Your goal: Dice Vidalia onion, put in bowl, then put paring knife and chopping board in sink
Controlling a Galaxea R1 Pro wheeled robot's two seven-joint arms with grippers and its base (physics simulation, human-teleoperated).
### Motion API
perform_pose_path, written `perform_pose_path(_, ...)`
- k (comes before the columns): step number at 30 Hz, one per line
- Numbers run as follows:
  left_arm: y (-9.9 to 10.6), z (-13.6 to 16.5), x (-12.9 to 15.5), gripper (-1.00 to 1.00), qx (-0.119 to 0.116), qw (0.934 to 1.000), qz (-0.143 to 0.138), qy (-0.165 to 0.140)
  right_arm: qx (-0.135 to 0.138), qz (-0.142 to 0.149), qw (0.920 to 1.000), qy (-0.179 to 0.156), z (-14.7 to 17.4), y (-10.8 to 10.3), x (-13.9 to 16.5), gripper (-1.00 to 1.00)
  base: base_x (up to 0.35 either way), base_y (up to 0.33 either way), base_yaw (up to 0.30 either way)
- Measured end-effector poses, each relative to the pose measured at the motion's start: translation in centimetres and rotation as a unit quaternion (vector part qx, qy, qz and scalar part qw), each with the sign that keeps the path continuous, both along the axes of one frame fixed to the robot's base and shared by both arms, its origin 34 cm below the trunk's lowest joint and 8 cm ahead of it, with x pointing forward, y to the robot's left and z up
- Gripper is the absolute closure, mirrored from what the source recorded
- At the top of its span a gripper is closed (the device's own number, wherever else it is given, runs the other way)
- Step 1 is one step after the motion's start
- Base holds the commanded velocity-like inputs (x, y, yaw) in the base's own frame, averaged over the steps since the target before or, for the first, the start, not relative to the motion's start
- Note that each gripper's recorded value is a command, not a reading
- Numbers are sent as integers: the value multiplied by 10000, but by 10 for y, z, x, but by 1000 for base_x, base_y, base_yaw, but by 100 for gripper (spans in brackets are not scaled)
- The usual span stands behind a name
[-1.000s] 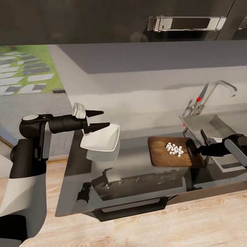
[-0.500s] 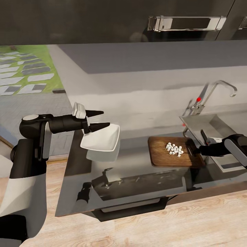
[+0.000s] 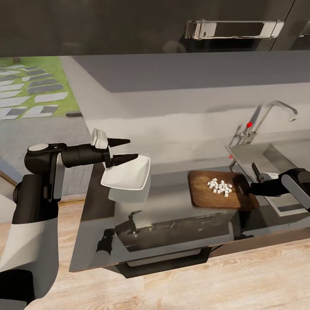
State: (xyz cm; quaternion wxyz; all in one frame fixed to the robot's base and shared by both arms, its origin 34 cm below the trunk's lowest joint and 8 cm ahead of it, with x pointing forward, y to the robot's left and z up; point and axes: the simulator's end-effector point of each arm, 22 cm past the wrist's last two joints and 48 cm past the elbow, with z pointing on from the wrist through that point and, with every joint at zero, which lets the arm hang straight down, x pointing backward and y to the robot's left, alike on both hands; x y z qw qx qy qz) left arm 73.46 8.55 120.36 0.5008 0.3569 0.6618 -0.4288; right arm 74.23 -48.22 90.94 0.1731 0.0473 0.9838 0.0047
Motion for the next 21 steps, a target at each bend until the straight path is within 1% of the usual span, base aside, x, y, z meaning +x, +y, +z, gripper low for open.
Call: perform_pose_path(21,0,3,-1,-100,1,10000,1,-25,7,-3,10000,-21,3,0,0,100,0,0,0)
